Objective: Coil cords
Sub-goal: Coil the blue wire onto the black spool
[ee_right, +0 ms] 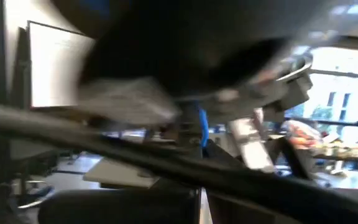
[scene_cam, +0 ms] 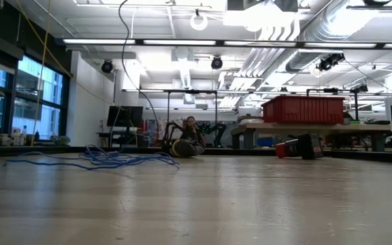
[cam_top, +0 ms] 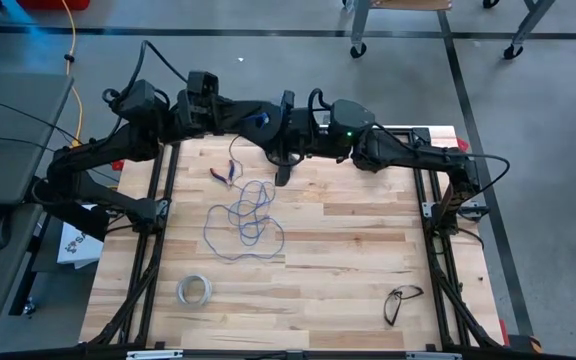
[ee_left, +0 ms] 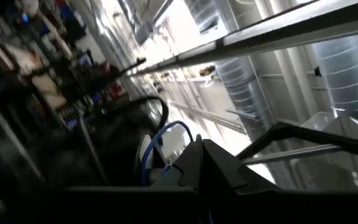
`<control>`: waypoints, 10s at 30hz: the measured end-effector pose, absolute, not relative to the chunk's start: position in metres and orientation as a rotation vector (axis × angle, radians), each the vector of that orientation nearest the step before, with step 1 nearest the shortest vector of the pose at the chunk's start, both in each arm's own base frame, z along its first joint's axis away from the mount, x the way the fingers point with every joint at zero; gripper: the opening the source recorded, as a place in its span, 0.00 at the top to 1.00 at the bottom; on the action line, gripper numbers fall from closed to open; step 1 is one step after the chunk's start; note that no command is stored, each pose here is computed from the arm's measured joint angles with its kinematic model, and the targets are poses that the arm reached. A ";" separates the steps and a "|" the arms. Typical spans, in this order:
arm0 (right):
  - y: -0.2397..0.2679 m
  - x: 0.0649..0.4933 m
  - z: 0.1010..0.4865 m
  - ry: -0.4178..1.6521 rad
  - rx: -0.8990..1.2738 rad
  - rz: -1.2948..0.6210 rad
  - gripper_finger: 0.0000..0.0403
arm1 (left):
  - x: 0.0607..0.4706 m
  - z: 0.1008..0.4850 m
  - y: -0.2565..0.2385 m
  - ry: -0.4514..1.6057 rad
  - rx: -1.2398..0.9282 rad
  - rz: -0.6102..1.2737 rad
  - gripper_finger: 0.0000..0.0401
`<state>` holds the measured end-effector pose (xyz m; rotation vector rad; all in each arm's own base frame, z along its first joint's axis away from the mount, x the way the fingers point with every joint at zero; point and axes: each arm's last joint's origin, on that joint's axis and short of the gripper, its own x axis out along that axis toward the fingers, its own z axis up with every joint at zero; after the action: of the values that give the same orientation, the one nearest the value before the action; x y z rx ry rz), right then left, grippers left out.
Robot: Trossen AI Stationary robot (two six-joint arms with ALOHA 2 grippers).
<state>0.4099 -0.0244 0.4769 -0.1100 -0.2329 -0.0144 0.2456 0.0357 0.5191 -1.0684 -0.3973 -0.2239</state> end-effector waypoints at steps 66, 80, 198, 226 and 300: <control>-0.056 0.383 0.460 0.150 0.038 -0.098 0.47 | 0.196 0.548 0.039 -0.655 -0.123 0.157 1.00; -0.056 0.382 0.458 0.172 -0.022 -0.116 0.63 | 0.194 0.549 0.039 -0.665 -0.115 0.163 1.00; -0.072 0.335 0.501 0.056 -0.149 -0.377 1.00 | 0.178 0.527 0.024 -0.299 0.011 0.438 1.00; -0.044 0.371 0.437 0.437 -0.049 -0.041 0.51 | 0.205 0.529 0.065 -0.438 -0.269 0.039 1.00; -0.030 0.425 0.461 -0.207 -0.109 -0.130 1.00 | 0.226 0.525 0.039 -0.406 -0.925 -0.157 1.00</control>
<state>0.4250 -0.0297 0.4614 -0.1086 -0.2066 -0.1298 0.2256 0.0387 0.5247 -0.9254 -0.4060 -0.1575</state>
